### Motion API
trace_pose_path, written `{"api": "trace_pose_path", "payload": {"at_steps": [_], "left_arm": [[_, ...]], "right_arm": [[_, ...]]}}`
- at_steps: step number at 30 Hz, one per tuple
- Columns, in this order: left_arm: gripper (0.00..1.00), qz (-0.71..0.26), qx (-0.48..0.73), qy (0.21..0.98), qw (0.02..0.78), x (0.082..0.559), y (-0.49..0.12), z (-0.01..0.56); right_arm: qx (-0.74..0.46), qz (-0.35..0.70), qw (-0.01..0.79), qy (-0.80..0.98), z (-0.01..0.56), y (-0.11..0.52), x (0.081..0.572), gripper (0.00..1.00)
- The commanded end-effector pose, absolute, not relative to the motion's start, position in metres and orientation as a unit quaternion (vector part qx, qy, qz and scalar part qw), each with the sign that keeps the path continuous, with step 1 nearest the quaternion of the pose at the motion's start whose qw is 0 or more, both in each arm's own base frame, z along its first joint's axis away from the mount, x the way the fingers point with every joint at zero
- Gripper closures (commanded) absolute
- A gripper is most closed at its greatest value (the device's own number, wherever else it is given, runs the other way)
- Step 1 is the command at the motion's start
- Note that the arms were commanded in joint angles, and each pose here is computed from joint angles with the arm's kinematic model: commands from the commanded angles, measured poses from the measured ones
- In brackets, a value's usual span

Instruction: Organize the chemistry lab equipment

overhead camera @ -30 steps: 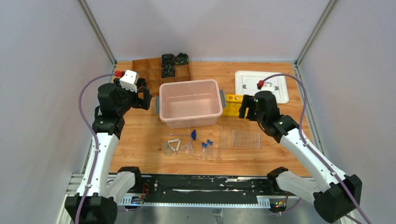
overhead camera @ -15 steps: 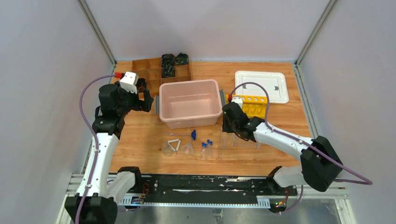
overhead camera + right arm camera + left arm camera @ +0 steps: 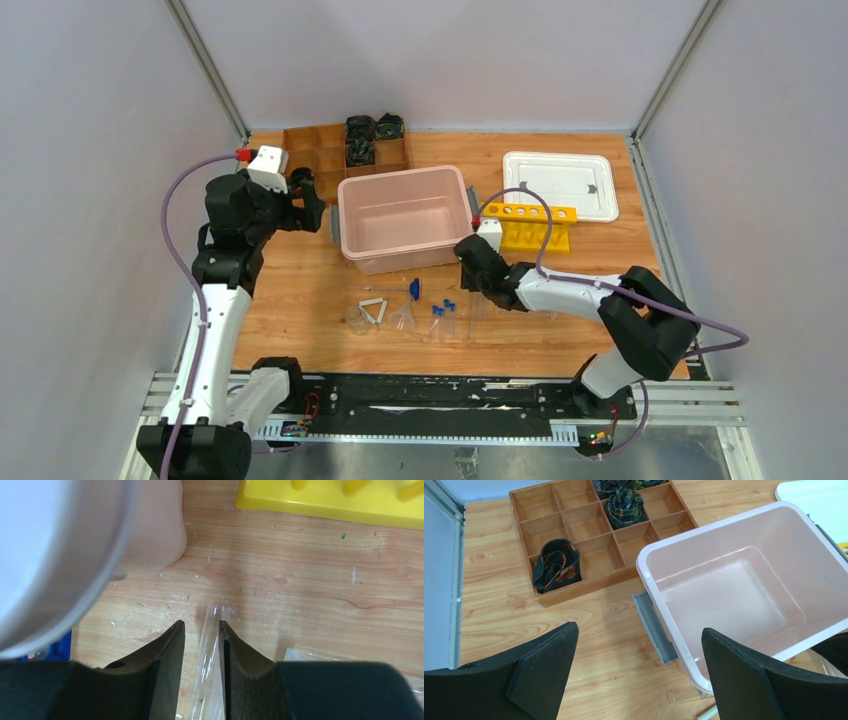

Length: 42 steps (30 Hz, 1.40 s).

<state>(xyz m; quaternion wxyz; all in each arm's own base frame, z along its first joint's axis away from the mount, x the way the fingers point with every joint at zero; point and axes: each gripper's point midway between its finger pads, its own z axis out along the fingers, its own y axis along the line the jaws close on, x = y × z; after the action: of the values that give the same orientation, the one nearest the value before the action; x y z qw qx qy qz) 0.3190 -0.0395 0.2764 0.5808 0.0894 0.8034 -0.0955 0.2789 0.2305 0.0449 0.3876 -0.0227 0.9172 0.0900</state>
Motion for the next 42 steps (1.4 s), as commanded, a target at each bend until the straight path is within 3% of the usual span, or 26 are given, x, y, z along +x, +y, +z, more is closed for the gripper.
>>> {"api": "trace_pose_path", "payload": {"at_steps": [1,15,19,25,31,42], "left_arm": [[0.00,-0.103,0.090,0.799,0.586,0.316,-0.042,0.286],[0.00,-0.122,0.090,0.799,0.582,0.310,-0.048,0.289],[0.00,-0.135,0.096,0.798,0.579,0.306,-0.053,0.292],[0.00,-0.152,0.116,0.793,0.579,0.302,-0.061,0.295],[0.00,-0.162,0.129,0.789,0.578,0.296,-0.066,0.301],[0.00,-0.200,0.209,0.791,0.540,0.273,-0.086,0.308]], "right_arm": [[-0.009,0.068,0.414,0.907,0.038,0.232,0.280,0.65],[-0.046,0.041,0.418,0.906,0.016,0.241,0.257,0.62],[-0.057,0.040,0.415,0.907,0.018,0.249,0.256,0.70],[-0.066,0.054,0.424,0.902,0.032,0.262,0.257,0.97],[-0.070,0.060,0.435,0.896,0.054,0.268,0.257,1.00],[-0.079,0.144,0.497,0.852,0.146,0.281,0.220,1.00]]}}
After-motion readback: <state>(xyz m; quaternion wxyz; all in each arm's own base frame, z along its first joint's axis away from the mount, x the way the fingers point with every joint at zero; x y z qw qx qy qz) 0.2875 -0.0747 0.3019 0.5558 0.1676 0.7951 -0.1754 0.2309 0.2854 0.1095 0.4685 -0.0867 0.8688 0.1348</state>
